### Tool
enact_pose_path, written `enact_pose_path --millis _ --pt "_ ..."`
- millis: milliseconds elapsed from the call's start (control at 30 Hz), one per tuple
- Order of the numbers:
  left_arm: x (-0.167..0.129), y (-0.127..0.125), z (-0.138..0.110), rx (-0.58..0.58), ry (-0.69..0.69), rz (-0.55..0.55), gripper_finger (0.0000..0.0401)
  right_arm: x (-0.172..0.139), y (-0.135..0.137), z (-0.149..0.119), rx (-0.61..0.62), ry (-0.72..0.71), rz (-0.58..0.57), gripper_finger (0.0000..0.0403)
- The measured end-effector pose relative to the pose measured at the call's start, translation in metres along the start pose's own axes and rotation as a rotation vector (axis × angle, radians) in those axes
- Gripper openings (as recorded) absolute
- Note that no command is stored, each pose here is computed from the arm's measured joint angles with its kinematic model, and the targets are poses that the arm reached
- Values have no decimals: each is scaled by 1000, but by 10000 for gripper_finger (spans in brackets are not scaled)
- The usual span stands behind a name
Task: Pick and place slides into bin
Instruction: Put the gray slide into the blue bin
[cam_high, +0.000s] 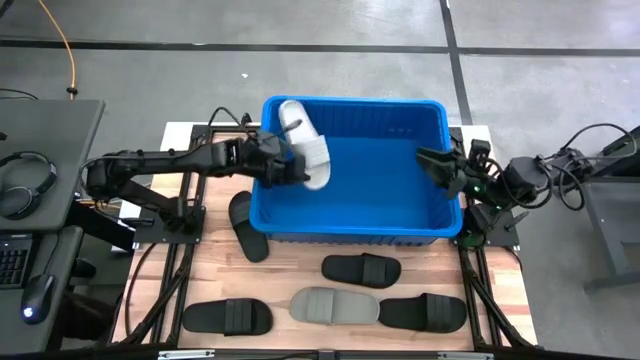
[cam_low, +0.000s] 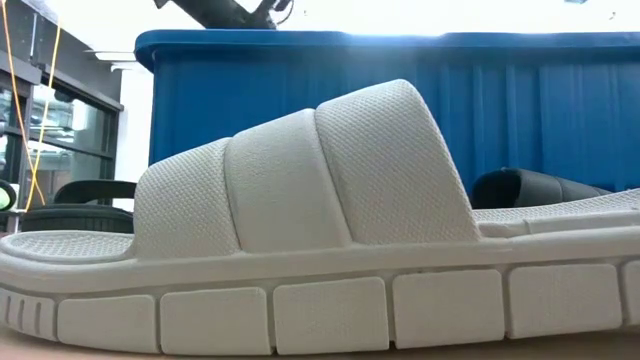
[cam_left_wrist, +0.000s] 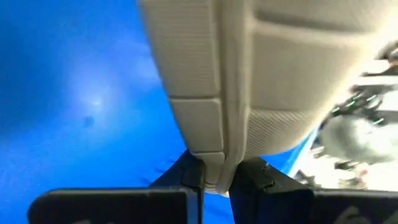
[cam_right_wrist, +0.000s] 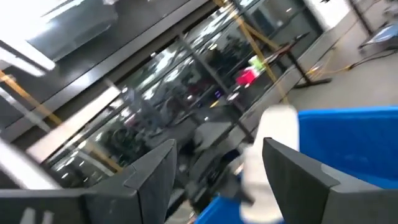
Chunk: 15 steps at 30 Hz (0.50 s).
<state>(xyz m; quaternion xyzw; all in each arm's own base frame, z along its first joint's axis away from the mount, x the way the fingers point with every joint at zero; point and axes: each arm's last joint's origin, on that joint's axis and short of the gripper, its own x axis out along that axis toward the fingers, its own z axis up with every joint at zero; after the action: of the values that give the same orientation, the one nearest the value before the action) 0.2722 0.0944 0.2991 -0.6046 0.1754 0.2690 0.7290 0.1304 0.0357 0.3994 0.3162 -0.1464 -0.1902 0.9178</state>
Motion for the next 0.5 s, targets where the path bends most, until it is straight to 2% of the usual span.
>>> enact_pose_path --millis 167,233,367,500 --pt "18 7 22 -97 25 -32 30 -6 -2 -4 -25 69 26 229" --pt "28 13 26 -130 48 -3 30 -8 -2 -6 -24 92 29 229" --pt "49 22 24 -175 160 14 29 -13 -5 -5 -10 113 31 227" --pt "63 24 23 -179 216 -6 29 -16 -7 -1 -3 107 31 229"
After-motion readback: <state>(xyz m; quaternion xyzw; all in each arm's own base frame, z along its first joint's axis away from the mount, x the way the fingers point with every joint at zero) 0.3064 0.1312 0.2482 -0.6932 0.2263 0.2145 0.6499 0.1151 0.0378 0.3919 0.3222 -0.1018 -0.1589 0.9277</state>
